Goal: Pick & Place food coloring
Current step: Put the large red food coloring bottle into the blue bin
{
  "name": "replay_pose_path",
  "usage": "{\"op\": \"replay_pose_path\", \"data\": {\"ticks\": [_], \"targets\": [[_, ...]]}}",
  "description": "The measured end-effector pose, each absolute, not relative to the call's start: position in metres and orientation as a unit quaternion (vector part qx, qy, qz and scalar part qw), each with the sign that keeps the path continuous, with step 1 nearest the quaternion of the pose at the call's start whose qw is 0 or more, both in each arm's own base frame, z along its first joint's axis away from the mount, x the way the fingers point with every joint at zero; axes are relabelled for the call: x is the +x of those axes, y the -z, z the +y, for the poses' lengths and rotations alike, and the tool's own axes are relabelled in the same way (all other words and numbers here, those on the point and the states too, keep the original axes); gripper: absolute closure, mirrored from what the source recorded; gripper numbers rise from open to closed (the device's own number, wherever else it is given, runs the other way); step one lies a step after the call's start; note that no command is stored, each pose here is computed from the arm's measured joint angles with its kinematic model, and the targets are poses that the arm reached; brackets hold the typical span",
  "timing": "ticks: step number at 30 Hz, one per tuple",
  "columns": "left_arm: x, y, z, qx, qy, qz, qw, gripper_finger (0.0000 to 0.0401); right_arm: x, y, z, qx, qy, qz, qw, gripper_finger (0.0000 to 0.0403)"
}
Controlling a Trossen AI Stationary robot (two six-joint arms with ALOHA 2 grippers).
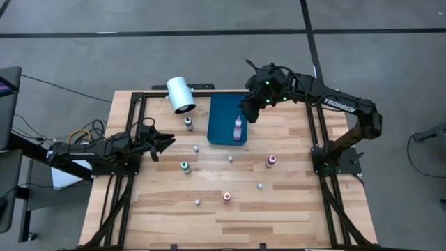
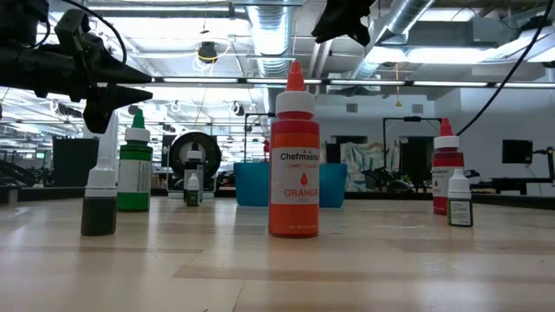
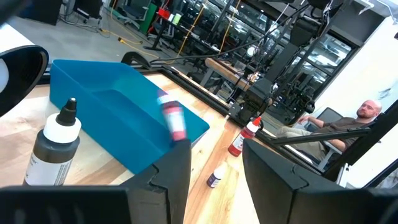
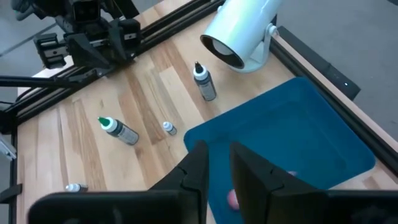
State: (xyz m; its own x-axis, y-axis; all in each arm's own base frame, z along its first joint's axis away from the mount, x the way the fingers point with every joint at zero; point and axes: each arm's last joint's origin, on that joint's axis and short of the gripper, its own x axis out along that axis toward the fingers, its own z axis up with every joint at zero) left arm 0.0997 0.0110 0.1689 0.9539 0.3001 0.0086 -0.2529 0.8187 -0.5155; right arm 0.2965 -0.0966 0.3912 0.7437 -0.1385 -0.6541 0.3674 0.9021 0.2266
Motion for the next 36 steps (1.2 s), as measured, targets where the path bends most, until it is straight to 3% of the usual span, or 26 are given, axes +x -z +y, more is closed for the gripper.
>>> {"op": "replay_pose_path", "data": {"ticks": [14, 36], "targets": [[0.0997, -0.1689, 0.0109, -0.264, -0.145, -0.045, 0.953, 0.0265, 0.2967, -0.3913, -0.0964, 0.168, 0.136, 0.331, 0.919, 0.0386], [0.0997, -0.1690, 0.0109, -0.264, -0.145, -0.045, 0.953, 0.0265, 0.2967, -0.3910, -0.0954, 0.168, 0.135, 0.333, 0.918, 0.0369]]}}
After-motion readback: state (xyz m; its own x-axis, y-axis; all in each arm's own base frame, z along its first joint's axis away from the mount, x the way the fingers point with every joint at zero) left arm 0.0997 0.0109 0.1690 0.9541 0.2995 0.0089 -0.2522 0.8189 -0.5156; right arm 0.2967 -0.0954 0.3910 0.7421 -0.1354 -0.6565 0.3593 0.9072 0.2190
